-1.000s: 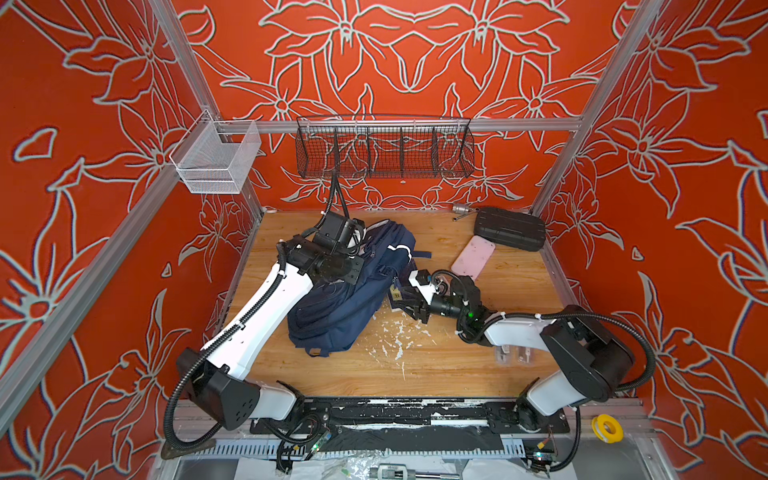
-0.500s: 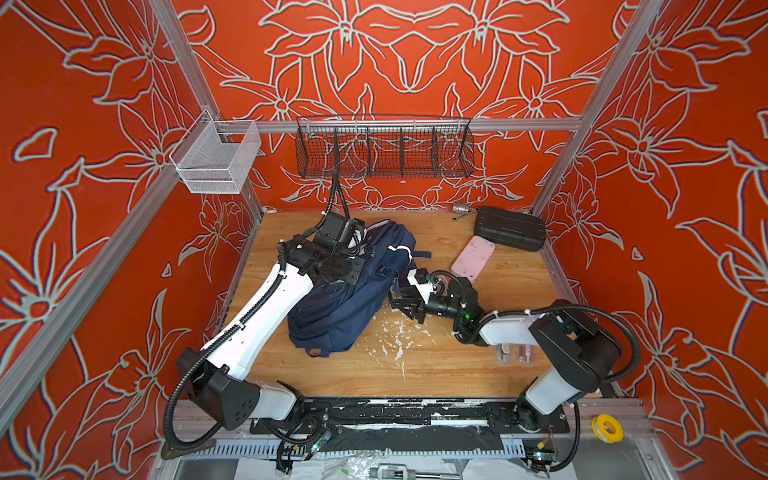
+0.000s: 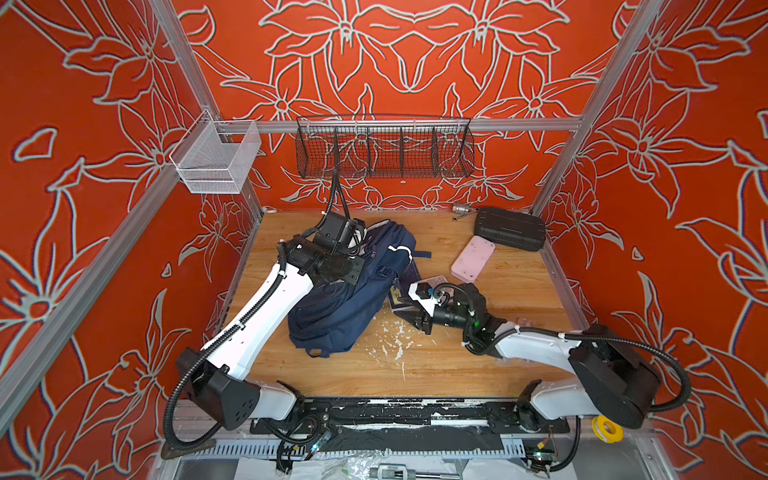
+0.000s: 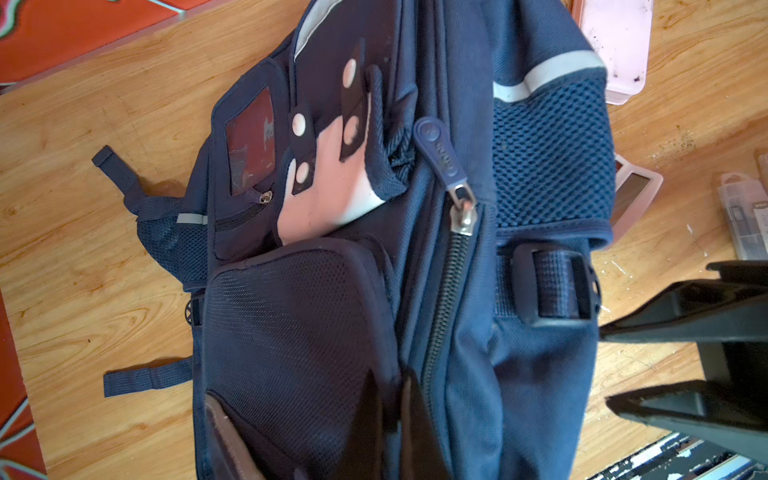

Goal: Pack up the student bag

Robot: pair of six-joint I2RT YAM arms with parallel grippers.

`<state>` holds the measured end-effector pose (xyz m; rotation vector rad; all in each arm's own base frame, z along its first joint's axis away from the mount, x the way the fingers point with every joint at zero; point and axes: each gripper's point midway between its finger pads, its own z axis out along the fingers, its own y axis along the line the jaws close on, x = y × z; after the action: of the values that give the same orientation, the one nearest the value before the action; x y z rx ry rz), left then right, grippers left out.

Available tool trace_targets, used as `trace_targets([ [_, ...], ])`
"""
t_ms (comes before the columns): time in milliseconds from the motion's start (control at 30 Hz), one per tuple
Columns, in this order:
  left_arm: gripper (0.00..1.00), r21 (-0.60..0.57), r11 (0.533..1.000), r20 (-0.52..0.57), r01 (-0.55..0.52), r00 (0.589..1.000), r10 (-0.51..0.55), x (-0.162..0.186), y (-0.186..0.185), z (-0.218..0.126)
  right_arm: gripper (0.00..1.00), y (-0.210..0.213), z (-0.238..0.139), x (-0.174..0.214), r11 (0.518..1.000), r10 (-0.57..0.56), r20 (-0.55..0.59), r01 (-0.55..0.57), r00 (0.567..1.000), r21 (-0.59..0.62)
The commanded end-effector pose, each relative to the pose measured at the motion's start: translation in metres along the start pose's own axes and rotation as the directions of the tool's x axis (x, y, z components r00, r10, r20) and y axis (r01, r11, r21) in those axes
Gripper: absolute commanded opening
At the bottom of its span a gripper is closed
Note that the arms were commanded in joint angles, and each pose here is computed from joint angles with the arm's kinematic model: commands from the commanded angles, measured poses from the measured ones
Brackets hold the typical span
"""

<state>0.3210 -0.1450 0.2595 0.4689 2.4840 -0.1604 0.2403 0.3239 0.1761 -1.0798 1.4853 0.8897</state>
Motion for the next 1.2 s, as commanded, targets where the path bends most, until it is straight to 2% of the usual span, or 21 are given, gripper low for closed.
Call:
trace_targets([
  [0, 0.0, 0.037, 0.999, 0.165, -0.027, 0.986, 0.021, -0.039, -0.01, -0.026, 0.43, -0.016, 0.007, -0.007, 0.997, -0.037, 0.011, 0.036, 0.999, 0.07],
  [267, 0.0, 0.051, 0.998, 0.148, -0.038, 0.988, 0.03, -0.034, -0.014, -0.025, 0.43, -0.031, 0.018, -0.015, 0.992, -0.033, 0.066, 0.024, 0.997, 0.122],
  [533, 0.0, 0.05, 0.998, 0.143, -0.04, 0.989, 0.032, -0.031, -0.014, -0.024, 0.43, -0.035, 0.023, -0.021, 0.993, -0.033, 0.086, 0.023, 0.996, 0.114],
  [767, 0.0, 0.047, 0.998, 0.145, -0.043, 0.989, 0.036, -0.032, -0.014, -0.025, 0.42, -0.047, 0.022, -0.012, 0.987, -0.006, 0.065, -0.004, 0.998, 0.158],
  [1167, 0.0, 0.039, 0.998, 0.152, -0.045, 0.988, 0.039, -0.035, -0.013, -0.026, 0.4, -0.045, 0.019, 0.01, 0.986, 0.024, -0.018, -0.02, 1.0, 0.163],
])
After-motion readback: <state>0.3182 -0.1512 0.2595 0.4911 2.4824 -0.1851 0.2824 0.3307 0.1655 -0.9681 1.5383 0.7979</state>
